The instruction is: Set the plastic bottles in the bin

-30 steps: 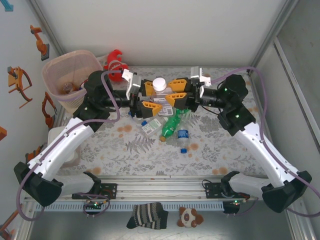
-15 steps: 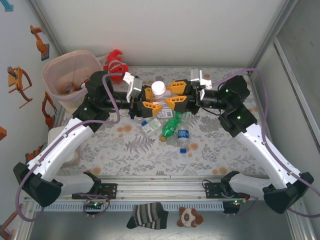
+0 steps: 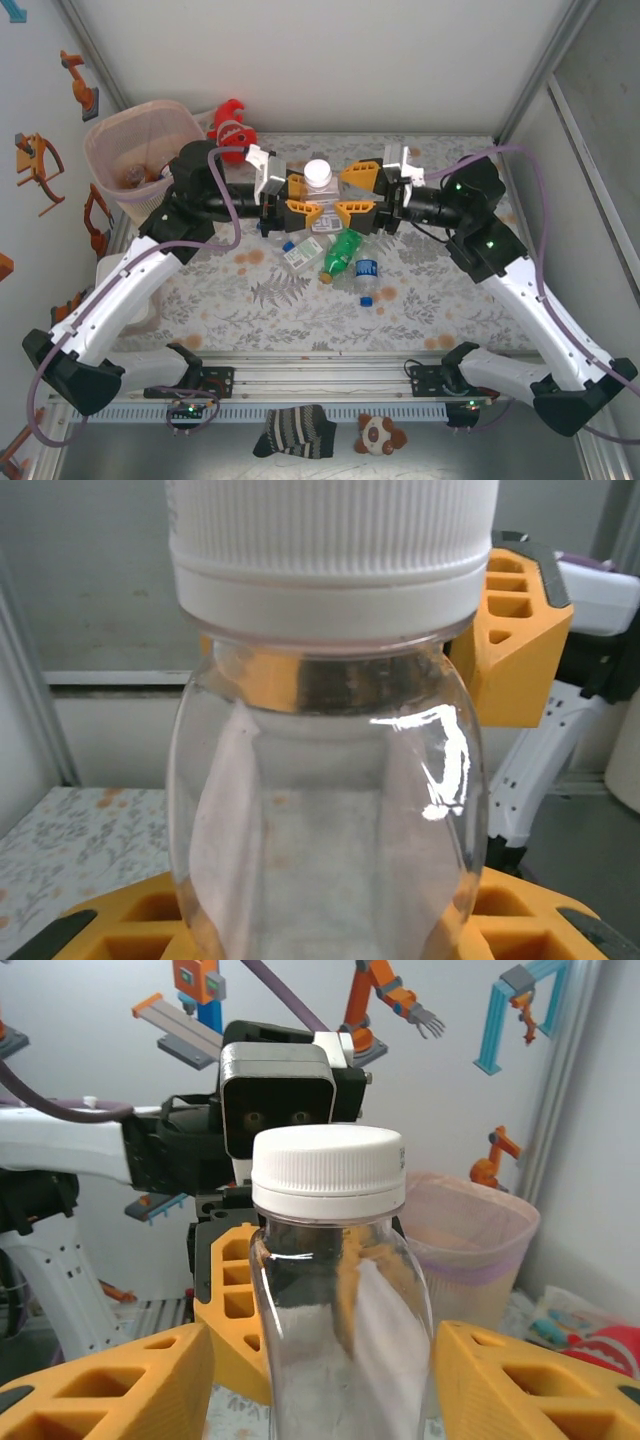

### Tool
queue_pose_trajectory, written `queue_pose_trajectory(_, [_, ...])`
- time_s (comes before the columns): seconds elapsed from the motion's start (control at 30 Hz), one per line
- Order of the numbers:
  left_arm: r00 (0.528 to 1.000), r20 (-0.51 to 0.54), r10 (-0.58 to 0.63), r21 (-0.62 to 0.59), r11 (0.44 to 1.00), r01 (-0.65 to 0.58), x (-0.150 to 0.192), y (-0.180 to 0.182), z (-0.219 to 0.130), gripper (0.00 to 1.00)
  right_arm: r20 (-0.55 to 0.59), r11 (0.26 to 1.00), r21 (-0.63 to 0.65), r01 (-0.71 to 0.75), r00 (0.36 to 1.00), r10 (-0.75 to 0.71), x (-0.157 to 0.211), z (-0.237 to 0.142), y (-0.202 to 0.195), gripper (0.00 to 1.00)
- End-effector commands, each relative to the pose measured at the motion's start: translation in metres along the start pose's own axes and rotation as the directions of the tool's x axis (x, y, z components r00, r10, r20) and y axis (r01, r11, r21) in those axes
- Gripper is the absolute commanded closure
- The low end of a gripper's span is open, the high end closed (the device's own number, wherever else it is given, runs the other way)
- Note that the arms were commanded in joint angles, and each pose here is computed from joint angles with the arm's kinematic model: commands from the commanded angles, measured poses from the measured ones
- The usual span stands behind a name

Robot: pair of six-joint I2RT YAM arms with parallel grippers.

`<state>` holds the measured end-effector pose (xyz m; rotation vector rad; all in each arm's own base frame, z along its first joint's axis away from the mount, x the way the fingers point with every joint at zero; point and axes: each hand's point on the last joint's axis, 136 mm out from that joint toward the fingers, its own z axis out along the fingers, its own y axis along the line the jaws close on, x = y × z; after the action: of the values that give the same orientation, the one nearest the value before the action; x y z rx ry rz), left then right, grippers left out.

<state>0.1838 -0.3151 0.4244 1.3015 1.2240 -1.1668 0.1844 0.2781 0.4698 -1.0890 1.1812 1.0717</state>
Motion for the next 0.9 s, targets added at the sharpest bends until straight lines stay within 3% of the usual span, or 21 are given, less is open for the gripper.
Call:
queue_pose_trajectory(0.0, [0.996, -0.056, 0.075, -0.128, 0.988, -0.082, -0.008, 0.009, -0.017, 0.64, 0.019, 0.994, 0.082, 0.071, 0.997, -0.073, -0.016, -0.013, 0.001, 0.41])
queue_pose_trajectory(0.17, [0.978, -0.207, 0.023, -0.357, 0.929, -0.098, 0.017, 0.05, -0.04, 0.64, 0.012, 0.988, 0.118, 0.095, 0.995, -0.098, -0.016, -0.019, 0.001, 0.41])
queue_pose_trajectory(0.37, [0.94, -0.311, -0.138, -0.639, 0.763, -0.1, 0.031, 0.105, -0.095, 0.68, 0.001, 0.989, 0.118, 0.089, 0.996, -0.09, -0.014, -0.019, 0.001, 0.41])
queue_pose_trajectory(0.53, [0.94, -0.242, -0.24, -0.848, 0.522, -0.085, 0.024, 0.144, -0.15, 0.7, -0.003, 0.989, 0.124, 0.083, 0.997, -0.083, -0.012, -0.018, -0.002, 0.41])
queue_pose_trajectory(0.6, [0.942, -0.167, -0.292, -0.927, 0.372, -0.05, 0.022, 0.161, -0.18, 0.8, -0.005, 0.989, 0.124, 0.079, 0.997, -0.079, -0.011, -0.016, -0.004, 0.41])
queue_pose_trajectory(0.67, [0.938, -0.079, -0.338, -0.964, 0.264, 0.014, 0.024, 0.173, -0.206, 0.86, -0.007, 0.989, 0.125, 0.077, 0.997, -0.076, -0.01, -0.015, -0.005, 0.41])
queue_pose_trajectory(0.87, [0.935, 0.084, -0.346, -0.99, 0.078, 0.118, 0.026, 0.193, -0.249, 0.89, -0.02, 0.989, 0.134, 0.066, 0.998, -0.063, -0.006, -0.014, -0.008, 0.42])
